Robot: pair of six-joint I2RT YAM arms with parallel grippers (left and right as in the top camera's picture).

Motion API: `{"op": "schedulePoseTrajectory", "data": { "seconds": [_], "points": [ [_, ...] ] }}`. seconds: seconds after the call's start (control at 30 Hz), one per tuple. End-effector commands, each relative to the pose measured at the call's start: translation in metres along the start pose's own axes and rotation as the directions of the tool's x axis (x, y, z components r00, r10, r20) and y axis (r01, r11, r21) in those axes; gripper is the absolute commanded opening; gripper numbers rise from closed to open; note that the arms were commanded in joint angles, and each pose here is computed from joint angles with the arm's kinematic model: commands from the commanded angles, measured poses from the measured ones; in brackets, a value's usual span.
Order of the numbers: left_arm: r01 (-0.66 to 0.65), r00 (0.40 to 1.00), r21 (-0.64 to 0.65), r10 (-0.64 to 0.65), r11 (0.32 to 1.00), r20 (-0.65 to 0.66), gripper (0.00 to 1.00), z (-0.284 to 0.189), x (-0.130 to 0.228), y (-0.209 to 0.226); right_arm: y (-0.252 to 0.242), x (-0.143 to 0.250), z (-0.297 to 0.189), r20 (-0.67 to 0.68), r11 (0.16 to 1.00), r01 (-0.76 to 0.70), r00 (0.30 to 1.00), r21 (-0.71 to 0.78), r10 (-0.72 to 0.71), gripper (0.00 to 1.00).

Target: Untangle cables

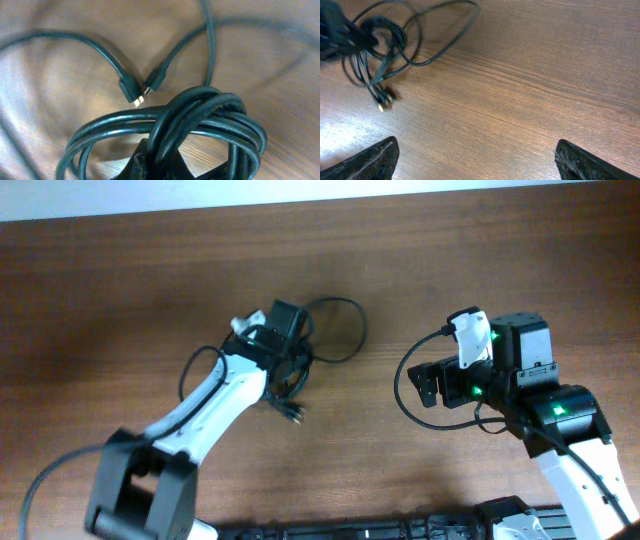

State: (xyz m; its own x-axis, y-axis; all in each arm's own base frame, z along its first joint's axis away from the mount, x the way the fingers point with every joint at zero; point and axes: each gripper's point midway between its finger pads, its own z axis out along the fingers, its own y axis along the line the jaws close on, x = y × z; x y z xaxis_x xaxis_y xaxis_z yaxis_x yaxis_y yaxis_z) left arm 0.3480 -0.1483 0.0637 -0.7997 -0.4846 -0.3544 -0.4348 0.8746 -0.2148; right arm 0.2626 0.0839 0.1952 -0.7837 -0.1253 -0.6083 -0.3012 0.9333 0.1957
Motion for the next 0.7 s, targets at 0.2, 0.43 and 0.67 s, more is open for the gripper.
{"op": "schedulePoseTrajectory", "data": {
  "seconds": [0.2,0.43,0.67],
  "points": [
    [-0.754,0.629,0.164,0.627,0.636,0.460,0.00,-0.168,-0.043,-0.047,0.061,-0.006,-0.016,0.083,0.928,0.149,0.988,-0.342,-0.128,0.99],
    [-0.885,0.464,0.317,0.610,0.340,0.642,0.00,-0.234,-0.012,-0.076,0.135,-0.054,-0.087,0.453,0.635,0.437,0.879,-0.637,-0.150,0.98],
    [-0.825,0.566,0.468,0.451,0.317,0.690,0.00,-0.265,-0.015,-0.105,0.135,-0.057,-0.087,0.457,0.637,0.436,0.878,-0.635,-0.145,0.88]
  ]
}}
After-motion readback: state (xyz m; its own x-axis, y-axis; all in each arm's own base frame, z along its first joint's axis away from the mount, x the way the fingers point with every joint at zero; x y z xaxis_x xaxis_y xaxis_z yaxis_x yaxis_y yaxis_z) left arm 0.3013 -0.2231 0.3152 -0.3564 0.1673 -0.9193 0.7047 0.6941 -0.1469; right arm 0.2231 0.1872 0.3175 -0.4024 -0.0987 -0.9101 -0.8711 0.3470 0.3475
